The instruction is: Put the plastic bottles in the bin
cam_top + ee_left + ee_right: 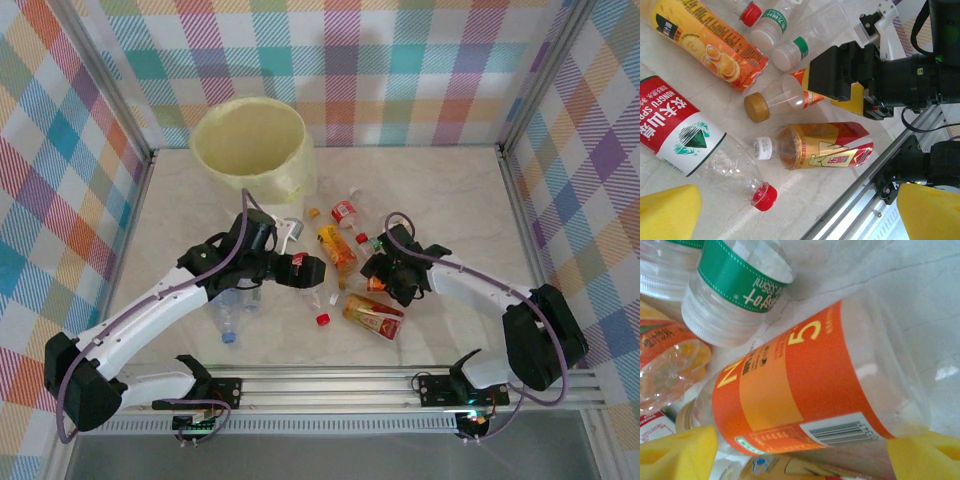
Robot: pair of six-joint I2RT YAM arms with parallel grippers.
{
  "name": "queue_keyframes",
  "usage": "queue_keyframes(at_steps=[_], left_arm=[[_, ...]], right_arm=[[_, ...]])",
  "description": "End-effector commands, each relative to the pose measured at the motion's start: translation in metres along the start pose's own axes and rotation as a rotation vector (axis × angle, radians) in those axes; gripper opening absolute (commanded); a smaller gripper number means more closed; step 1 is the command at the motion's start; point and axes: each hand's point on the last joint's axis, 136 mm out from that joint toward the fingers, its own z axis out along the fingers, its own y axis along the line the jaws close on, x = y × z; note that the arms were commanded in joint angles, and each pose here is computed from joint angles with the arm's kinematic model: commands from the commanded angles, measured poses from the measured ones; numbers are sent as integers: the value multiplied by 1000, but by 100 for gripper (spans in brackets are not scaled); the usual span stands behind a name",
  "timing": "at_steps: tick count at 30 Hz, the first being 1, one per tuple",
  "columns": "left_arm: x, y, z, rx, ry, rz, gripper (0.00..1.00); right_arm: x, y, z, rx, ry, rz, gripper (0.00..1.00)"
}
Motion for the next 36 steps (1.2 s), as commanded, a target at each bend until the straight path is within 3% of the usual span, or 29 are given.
queue_keyframes(at_steps=[1,28,31,36], left_arm=[[1,-4,3,8,-3,5,100],[12,-18,24,15,44,31,100],[13,-20,27,14,50,35,100],[14,-22,34,16,61,38,100]], right_arm=[[-14,3,5,-4,-52,33,87],[-70,-49,9,114,-143,155,81],[-72,-41,8,67,-141,130,73],[-60,-33,10,38,-115,101,75]])
